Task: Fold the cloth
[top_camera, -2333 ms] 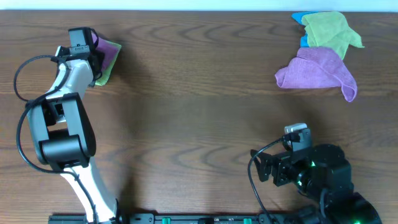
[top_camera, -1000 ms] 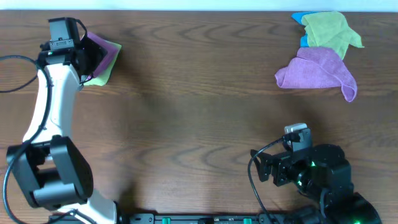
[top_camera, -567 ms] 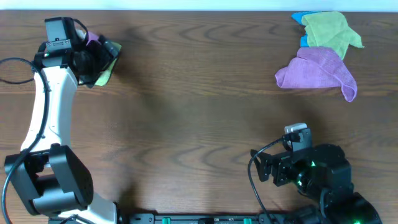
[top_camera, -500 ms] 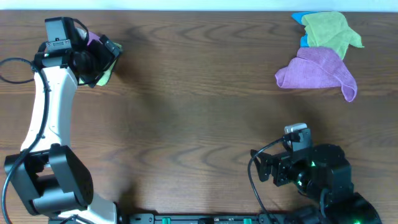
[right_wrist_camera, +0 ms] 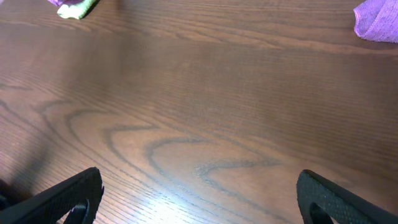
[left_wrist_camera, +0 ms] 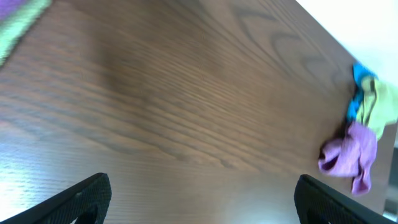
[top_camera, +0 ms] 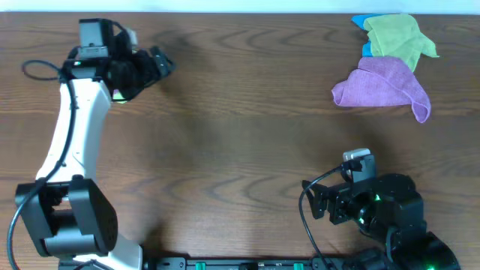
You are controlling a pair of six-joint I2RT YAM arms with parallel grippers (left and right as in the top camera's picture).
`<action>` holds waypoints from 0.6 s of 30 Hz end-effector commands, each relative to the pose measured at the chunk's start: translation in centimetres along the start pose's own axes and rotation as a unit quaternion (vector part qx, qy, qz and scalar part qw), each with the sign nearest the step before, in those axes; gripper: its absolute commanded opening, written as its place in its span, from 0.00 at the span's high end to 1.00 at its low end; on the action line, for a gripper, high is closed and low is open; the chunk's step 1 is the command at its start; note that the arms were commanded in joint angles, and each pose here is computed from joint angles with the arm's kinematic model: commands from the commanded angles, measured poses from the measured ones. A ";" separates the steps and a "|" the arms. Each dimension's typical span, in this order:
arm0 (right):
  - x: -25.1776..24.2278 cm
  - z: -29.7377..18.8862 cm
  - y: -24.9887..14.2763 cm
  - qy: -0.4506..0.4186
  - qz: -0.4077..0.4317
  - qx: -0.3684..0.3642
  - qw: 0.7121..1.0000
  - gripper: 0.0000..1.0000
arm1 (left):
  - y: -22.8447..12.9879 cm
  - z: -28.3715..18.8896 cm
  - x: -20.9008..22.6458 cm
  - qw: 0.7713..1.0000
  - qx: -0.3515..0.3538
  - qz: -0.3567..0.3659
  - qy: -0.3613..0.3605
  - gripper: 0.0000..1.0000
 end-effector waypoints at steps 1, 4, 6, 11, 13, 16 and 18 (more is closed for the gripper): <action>-0.2 0.0 0.0 -0.003 0.007 -0.003 1.000 0.01 | 0.1 -2.0 -3.1 0.996 -0.023 0.088 -0.023 0.05; -0.2 0.0 0.0 -0.003 0.007 -0.003 1.000 0.01 | -0.4 -3.8 -5.0 0.991 -0.043 0.126 0.004 0.05; -0.2 0.0 0.0 -0.003 0.007 -0.003 1.000 0.01 | -0.9 -5.6 -6.0 0.987 -0.064 0.142 0.038 0.05; -0.2 0.0 0.0 -0.003 0.007 -0.003 1.000 0.01 | -1.9 -9.4 -7.3 0.970 -0.109 0.196 0.091 0.05; -0.2 0.0 0.0 -0.003 0.007 -0.003 1.000 0.01 | -2.8 -10.8 -7.2 0.965 -0.122 0.209 0.105 0.05; -0.2 0.0 0.0 -0.003 0.007 -0.003 1.000 0.01 | -4.4 -11.7 -6.3 0.961 -0.129 0.210 0.128 0.05; -0.2 0.0 0.0 -0.003 0.007 -0.003 1.000 0.01 | -5.8 -11.9 -5.5 0.958 -0.134 0.211 0.140 0.05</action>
Point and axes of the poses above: each gripper's point midway between its finger pads, its own z axis out along the fingers, its own x axis along the line the jaws close on, y = z × x, the point moved 7 cm from there along -z, back along the fingers, and after that the axes turned 12 degrees about z, right-handed, at the moved point
